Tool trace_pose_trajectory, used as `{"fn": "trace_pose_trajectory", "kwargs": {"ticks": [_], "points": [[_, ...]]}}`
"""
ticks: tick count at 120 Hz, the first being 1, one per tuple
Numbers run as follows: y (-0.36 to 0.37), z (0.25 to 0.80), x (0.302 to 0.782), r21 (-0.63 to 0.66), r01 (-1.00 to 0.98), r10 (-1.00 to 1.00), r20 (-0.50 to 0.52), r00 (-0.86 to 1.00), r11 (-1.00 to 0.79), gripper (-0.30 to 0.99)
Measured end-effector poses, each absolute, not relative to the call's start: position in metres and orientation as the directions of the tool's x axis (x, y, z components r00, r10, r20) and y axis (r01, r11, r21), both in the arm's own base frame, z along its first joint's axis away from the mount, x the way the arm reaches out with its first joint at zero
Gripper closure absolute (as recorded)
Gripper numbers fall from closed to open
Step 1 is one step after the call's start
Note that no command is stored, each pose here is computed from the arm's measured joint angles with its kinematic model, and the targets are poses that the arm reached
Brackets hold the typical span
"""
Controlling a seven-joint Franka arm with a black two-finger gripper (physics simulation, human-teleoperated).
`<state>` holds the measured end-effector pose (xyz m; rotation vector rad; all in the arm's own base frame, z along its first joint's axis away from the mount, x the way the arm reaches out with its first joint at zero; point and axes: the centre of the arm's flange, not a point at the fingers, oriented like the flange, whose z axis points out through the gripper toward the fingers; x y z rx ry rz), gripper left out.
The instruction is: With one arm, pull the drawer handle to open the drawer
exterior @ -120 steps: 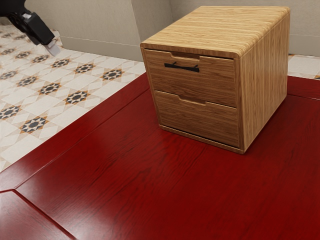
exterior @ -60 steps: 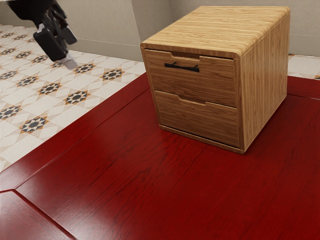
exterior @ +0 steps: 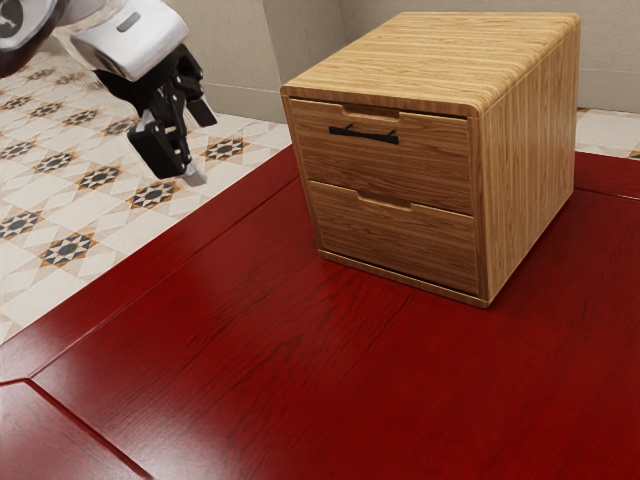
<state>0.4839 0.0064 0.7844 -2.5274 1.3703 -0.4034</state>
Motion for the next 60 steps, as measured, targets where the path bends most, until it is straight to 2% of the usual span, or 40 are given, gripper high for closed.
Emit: {"fn": "trace_pose_trajectory", "kwargs": {"ticks": [35, 60], "points": [[0.007, 0.743, 0.56, -0.381, -0.829, -0.91, 0.114, 0.398, -0.41, 0.03], [0.0, 0.737, 0.594, -0.461, -0.851, -0.956, -0.021, 0.291, -0.249, 0.03]]}}
